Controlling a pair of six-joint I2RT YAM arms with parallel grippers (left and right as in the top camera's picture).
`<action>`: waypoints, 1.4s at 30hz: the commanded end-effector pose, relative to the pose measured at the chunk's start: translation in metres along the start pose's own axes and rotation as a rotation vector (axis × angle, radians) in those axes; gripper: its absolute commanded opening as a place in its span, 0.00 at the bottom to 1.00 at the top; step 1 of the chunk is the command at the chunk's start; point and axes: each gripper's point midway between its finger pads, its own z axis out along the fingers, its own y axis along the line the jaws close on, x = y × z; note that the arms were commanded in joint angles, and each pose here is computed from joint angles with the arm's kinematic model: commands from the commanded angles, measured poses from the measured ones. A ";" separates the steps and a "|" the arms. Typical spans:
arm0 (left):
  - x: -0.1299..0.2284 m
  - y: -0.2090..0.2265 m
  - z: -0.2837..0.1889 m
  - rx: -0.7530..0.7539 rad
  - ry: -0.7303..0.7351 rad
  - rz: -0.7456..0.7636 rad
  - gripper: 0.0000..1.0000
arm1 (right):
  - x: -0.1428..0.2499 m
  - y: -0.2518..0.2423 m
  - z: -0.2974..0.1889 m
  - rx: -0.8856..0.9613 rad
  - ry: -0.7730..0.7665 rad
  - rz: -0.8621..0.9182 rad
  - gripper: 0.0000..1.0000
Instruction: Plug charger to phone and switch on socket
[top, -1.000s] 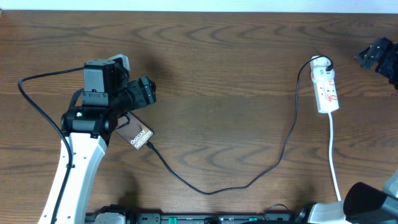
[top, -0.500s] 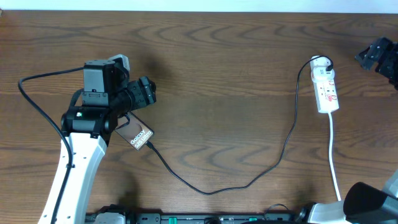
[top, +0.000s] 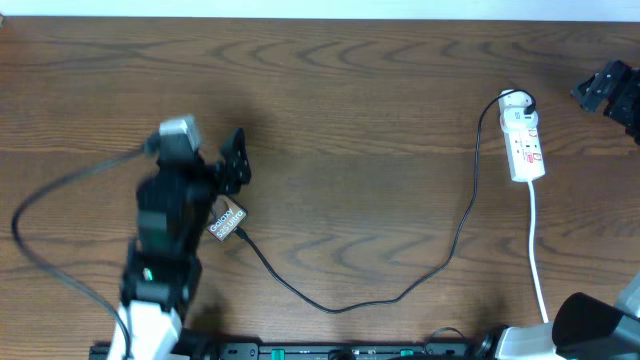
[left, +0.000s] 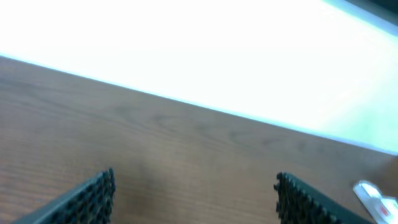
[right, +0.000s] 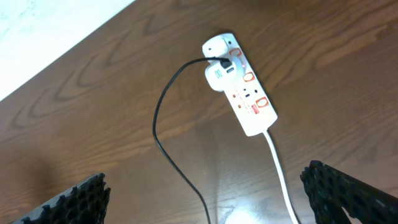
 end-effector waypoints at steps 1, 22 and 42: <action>0.015 0.009 -0.025 0.012 -0.141 0.105 0.81 | 0.000 0.004 -0.006 -0.003 -0.013 0.001 0.99; 0.072 0.068 -0.077 -0.142 -0.144 0.201 0.81 | 0.000 0.004 -0.006 -0.003 -0.013 0.001 0.99; 0.095 0.084 -0.077 -0.197 -0.044 0.205 0.81 | 0.000 0.004 -0.006 -0.003 -0.013 0.001 0.99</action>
